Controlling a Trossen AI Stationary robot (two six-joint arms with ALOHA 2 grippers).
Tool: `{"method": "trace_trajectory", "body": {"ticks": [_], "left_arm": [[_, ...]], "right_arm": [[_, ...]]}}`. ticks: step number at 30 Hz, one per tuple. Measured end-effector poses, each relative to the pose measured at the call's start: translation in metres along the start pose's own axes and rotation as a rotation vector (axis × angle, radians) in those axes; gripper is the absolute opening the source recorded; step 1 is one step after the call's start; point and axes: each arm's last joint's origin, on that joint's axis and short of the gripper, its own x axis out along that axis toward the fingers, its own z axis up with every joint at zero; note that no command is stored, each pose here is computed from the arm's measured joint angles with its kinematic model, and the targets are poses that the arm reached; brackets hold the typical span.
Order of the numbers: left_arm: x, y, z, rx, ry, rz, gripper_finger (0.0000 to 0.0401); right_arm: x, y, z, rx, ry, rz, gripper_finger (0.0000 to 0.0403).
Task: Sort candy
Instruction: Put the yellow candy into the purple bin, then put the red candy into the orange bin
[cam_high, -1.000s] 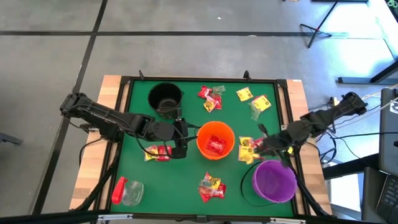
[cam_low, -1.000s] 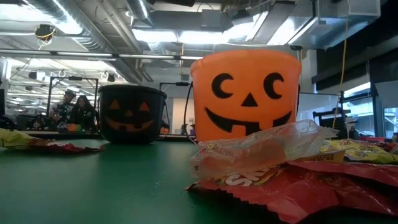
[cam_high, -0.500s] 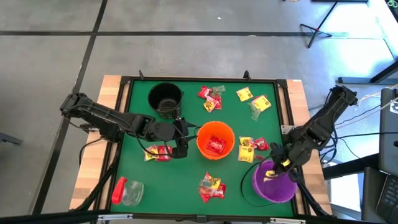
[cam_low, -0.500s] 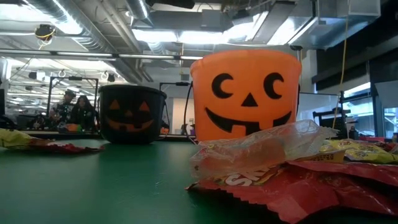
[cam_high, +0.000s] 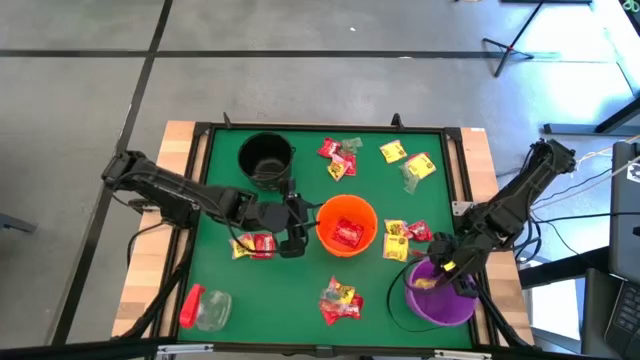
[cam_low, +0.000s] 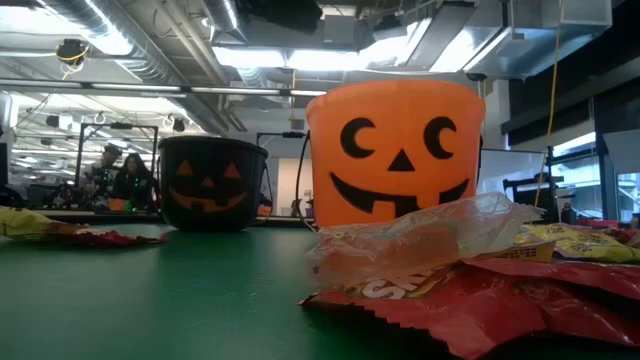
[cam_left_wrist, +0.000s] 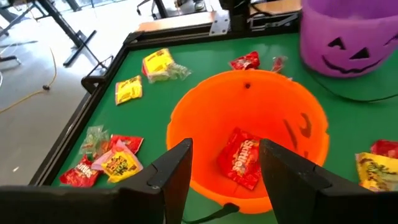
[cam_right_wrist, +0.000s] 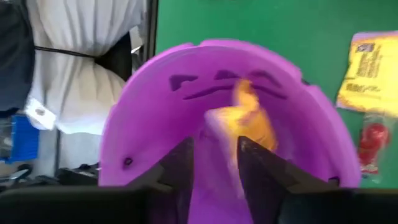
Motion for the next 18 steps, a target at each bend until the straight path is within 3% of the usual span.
{"method": "trace_trajectory", "body": {"ticks": [4, 8, 13, 18], "left_arm": [[-0.004, -0.003, 0.001, 0.017, -0.011, 0.012, 0.0176], [-0.003, 0.0, 0.001, 0.035, -0.009, 0.023, 0.0176], [-0.001, 0.006, 0.001, 0.038, -0.005, 0.044, 0.0176], [-0.008, 0.011, 0.002, 0.073, 0.003, 0.088, 0.0176]], "right_arm": [[-0.017, 0.01, 0.008, -0.011, -0.047, 0.005, 0.0142], [-0.045, 0.02, 0.018, -0.11, -0.172, -0.067, 0.0137], [-0.075, 0.02, 0.028, -0.217, -0.392, -0.338, 0.0132], [-0.086, -0.002, 0.038, -0.111, -0.475, -0.596, 0.0132]]}}
